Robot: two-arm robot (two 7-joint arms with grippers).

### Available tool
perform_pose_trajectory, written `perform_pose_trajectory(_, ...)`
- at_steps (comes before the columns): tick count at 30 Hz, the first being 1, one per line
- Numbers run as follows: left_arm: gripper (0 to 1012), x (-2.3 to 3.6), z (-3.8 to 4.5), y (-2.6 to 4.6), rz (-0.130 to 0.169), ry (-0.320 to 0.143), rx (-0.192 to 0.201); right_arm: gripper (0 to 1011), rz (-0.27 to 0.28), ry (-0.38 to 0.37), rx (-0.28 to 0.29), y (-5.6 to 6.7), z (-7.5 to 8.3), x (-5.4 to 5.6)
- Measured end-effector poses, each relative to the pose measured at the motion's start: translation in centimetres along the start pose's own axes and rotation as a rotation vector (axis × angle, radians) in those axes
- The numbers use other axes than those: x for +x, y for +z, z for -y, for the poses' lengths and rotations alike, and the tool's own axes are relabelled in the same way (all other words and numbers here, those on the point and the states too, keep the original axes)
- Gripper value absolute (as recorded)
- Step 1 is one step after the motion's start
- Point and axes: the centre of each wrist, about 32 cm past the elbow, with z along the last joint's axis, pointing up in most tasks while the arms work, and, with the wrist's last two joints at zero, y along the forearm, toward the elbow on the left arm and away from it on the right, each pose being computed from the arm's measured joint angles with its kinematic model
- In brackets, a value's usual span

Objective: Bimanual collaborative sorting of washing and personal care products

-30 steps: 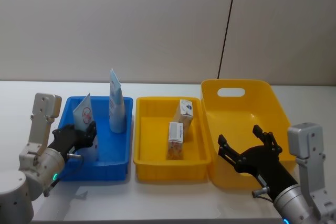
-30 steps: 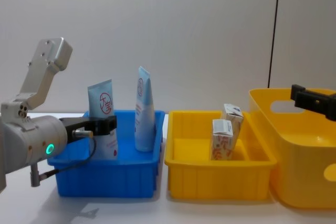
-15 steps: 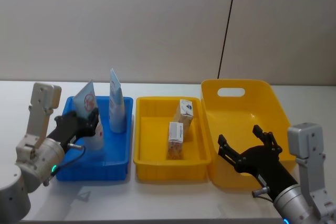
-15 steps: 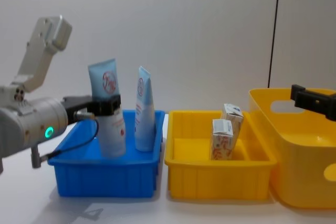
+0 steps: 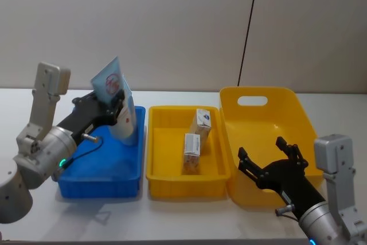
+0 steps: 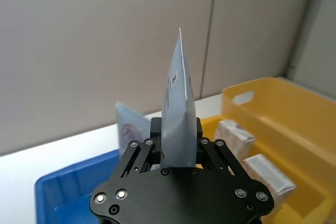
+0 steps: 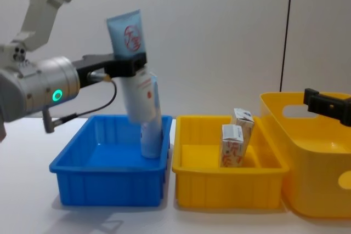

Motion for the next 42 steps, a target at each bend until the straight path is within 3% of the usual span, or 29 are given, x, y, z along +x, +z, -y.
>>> perform_pose_trajectory(9, 280, -0.64, 0.67, 1.21, -0.034, -0.127, -0.041, 1003, 0.0, 0.0, 0.0, 0.0, 0.0, 0.0)
perform_pose_trajectory(16, 280, -1.37, 1.02, 1.07, -0.092, -0.217, -0.034, 1003, 0.0, 0.0, 0.0, 0.0, 0.0, 0.0)
perform_pose_trajectory(21, 280, -1.93, 1.06, 0.41, -0.14, -0.267, -0.024, 1003, 0.0, 0.0, 0.0, 0.0, 0.0, 0.0)
perform_pose_trajectory(30, 280, -2.53, 1.03, -0.29, -0.186, -0.312, -0.018, 1003, 0.0, 0.0, 0.0, 0.0, 0.0, 0.0)
perform_pose_trajectory(42, 280, -2.86, 1.01, -0.64, -0.209, -0.335, -0.015, 1003, 0.001, 0.024, -0.012, 0.2, 0.1, 0.1)
